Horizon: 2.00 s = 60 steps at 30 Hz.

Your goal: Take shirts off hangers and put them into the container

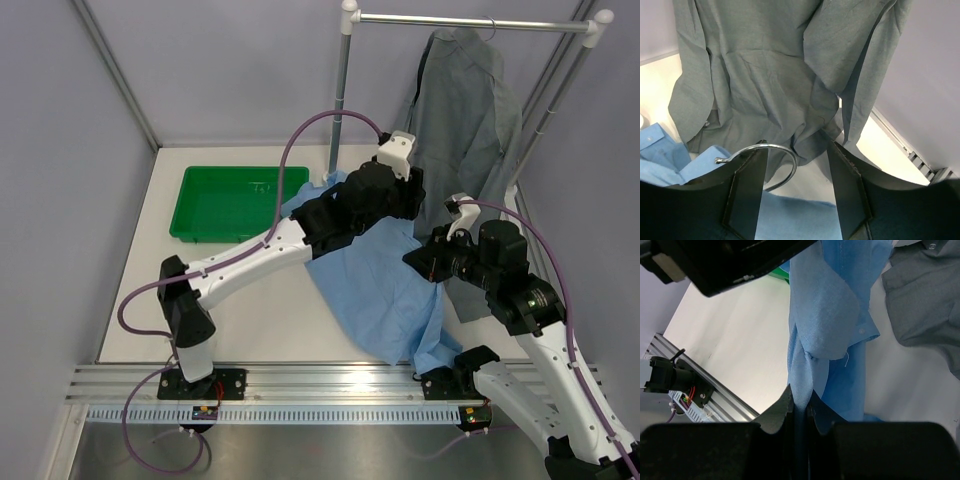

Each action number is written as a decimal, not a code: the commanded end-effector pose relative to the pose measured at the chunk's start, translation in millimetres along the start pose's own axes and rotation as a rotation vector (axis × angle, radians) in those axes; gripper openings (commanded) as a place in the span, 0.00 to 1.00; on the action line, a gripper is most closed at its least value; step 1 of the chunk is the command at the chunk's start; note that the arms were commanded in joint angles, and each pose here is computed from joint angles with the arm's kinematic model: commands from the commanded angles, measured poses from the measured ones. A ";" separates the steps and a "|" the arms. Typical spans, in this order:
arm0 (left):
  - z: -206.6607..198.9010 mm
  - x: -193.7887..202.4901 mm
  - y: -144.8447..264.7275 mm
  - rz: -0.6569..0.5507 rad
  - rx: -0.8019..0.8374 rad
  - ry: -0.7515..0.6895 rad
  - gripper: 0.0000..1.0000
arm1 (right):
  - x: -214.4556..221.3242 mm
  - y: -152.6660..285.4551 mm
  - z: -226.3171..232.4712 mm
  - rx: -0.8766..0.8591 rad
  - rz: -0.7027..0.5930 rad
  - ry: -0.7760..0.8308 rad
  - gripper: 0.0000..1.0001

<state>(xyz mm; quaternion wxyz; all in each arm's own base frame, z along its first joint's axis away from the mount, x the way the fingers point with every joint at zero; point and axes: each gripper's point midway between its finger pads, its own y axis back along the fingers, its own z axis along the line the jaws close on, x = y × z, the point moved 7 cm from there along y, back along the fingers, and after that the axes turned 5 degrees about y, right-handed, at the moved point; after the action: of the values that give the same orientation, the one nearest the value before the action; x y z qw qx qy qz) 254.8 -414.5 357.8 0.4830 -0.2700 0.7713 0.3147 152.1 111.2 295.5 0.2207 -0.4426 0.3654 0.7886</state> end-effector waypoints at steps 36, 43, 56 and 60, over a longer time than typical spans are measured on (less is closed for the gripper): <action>17.4 -41.3 122.1 -0.255 0.425 -0.261 0.00 | -43.6 12.9 39.1 -0.283 -0.158 0.162 0.85; 19.8 -43.3 137.3 -0.272 0.463 -0.268 0.00 | -54.9 -13.2 42.3 -0.427 -0.186 0.268 0.86; 14.1 -54.0 146.9 -0.298 0.493 -0.231 0.00 | -55.4 -42.2 53.8 -0.703 -0.128 0.362 0.99; 13.6 -55.4 146.0 -0.306 0.491 -0.225 0.00 | -51.6 -47.4 55.3 -0.750 -0.104 0.362 1.00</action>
<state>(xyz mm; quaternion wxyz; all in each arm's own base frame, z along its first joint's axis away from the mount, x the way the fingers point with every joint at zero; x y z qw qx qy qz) 185.2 -312.3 392.1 0.6355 -0.1741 0.7399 0.1354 185.6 176.6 328.7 0.0406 -0.6043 0.1101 0.7881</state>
